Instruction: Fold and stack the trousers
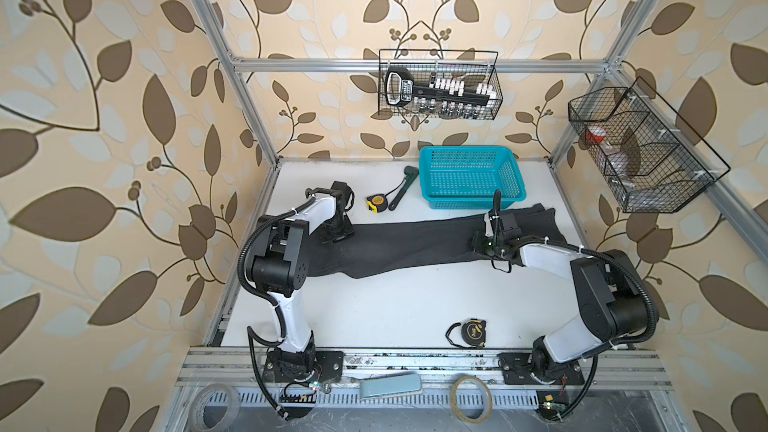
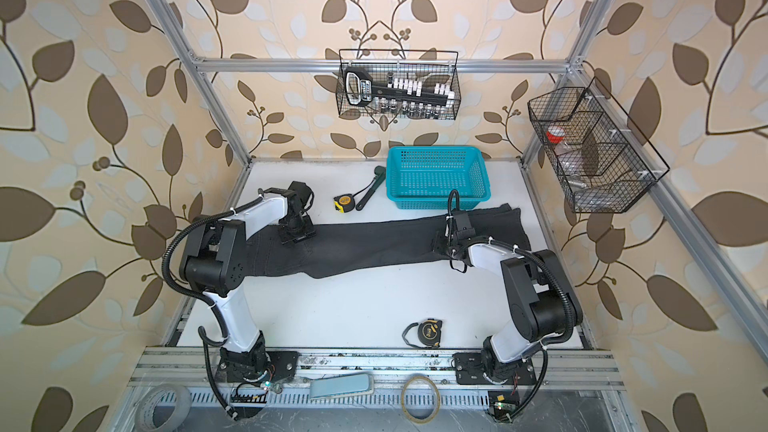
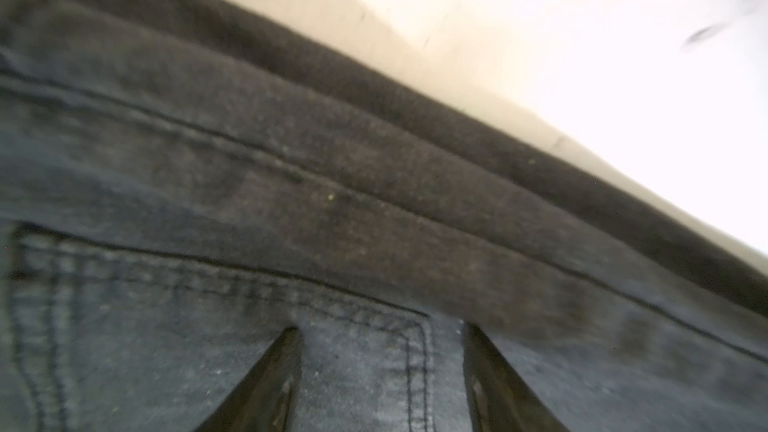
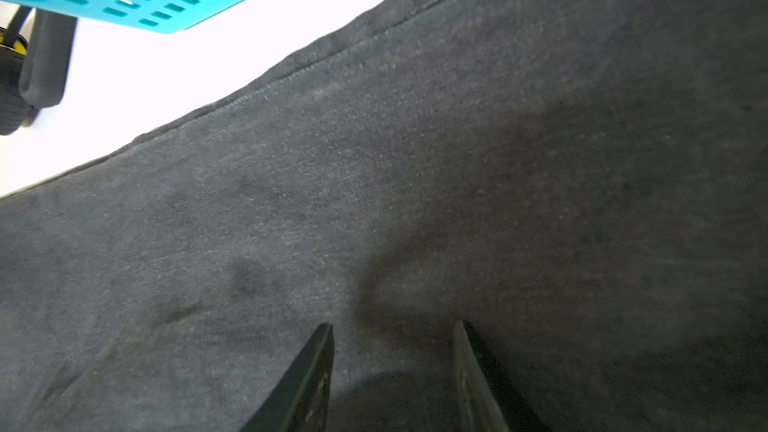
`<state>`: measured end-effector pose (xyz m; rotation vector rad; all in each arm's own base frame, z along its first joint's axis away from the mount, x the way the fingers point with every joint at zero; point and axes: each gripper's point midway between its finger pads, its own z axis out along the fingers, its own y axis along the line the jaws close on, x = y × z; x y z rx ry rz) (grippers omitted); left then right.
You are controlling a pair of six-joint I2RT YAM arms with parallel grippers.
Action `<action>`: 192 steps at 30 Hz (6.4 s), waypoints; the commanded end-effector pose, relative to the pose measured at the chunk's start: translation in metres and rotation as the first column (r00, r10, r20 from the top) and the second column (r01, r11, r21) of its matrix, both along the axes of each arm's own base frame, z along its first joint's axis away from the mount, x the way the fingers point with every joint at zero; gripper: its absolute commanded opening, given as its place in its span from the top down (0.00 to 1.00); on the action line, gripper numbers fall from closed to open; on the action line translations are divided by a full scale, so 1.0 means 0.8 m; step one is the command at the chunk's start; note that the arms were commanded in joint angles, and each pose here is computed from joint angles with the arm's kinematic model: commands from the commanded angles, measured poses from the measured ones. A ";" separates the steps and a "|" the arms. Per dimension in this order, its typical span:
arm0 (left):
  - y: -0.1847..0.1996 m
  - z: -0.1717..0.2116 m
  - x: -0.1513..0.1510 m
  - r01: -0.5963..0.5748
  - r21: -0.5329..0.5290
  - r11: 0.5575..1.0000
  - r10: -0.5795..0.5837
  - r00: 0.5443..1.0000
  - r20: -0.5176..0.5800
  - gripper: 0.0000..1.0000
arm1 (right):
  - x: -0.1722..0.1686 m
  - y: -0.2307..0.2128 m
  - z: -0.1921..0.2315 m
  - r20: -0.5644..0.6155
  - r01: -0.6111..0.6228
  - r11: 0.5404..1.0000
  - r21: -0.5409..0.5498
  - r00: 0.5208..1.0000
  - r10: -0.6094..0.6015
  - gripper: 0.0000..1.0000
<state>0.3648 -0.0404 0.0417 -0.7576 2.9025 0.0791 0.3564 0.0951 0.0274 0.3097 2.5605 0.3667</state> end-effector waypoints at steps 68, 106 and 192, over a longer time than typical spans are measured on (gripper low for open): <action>-0.031 0.072 -0.055 0.212 -0.017 0.977 -0.211 0.976 0.058 0.22 | -0.054 -0.280 0.040 -0.248 0.066 0.909 -0.411 0.952 -0.181 0.30; -0.051 0.088 -0.051 0.276 -0.125 0.953 -0.265 0.960 0.092 0.15 | -0.076 -0.221 0.107 -0.100 0.183 0.963 -0.195 0.973 -0.206 0.95; -0.026 0.064 -0.104 0.207 -0.095 0.974 -0.205 0.978 0.024 0.15 | -0.018 0.394 0.065 -0.143 0.036 0.959 0.282 0.990 0.005 0.66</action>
